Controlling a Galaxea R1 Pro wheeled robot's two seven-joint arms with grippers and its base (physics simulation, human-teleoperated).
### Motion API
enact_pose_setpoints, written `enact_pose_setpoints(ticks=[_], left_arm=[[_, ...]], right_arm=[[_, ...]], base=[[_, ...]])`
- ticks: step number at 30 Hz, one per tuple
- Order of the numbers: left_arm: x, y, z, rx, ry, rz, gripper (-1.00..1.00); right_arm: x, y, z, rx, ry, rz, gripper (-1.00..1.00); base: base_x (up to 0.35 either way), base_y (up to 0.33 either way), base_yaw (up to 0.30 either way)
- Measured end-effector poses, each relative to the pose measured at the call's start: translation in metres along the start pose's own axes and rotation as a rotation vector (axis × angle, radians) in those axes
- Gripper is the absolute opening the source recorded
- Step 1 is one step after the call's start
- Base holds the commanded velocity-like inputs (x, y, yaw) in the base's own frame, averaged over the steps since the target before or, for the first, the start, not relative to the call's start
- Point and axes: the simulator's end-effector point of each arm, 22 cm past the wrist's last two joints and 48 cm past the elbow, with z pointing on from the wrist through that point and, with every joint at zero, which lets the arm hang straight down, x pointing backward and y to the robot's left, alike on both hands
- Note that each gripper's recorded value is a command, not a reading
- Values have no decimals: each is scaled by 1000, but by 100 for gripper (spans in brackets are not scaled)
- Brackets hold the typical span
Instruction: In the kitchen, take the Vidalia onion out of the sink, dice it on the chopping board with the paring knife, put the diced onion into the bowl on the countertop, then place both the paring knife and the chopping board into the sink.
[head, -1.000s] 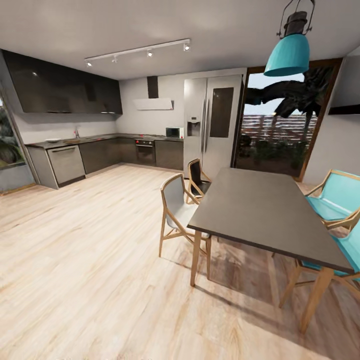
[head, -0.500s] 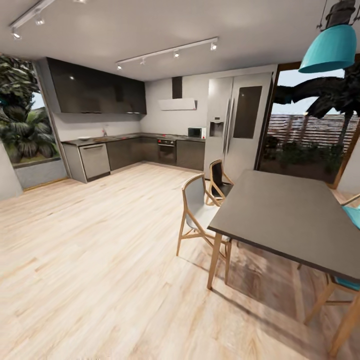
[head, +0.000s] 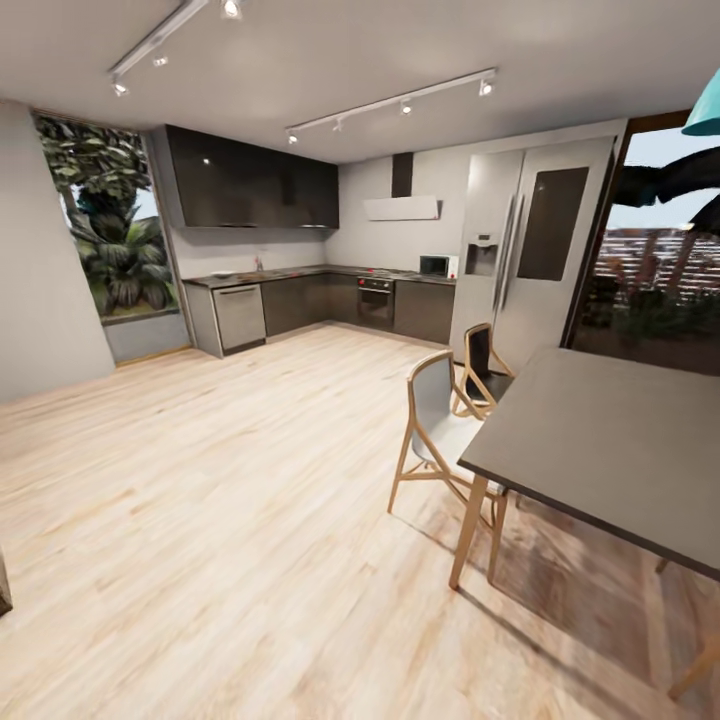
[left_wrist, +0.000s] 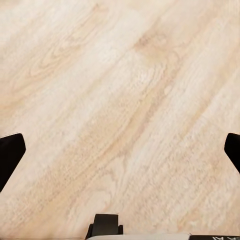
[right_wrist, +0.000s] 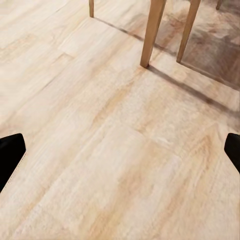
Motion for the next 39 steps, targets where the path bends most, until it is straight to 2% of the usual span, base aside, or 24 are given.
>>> enact_pose_setpoints(ticks=[26, 32, 39], left_arm=[[0, 0, 0, 0, 0, 0, 100], [0, 0, 0, 0, 1, 0, 100], [0, 0, 0, 0, 1, 0, 100]], right_arm=[[0, 0, 0, 0, -1, 0, 100], [0, 0, 0, 0, -1, 0, 100], [0, 0, 0, 0, -2, 0, 100]], base=[[0, 0, 283], [72, 0, 119], [294, 45, 7]])
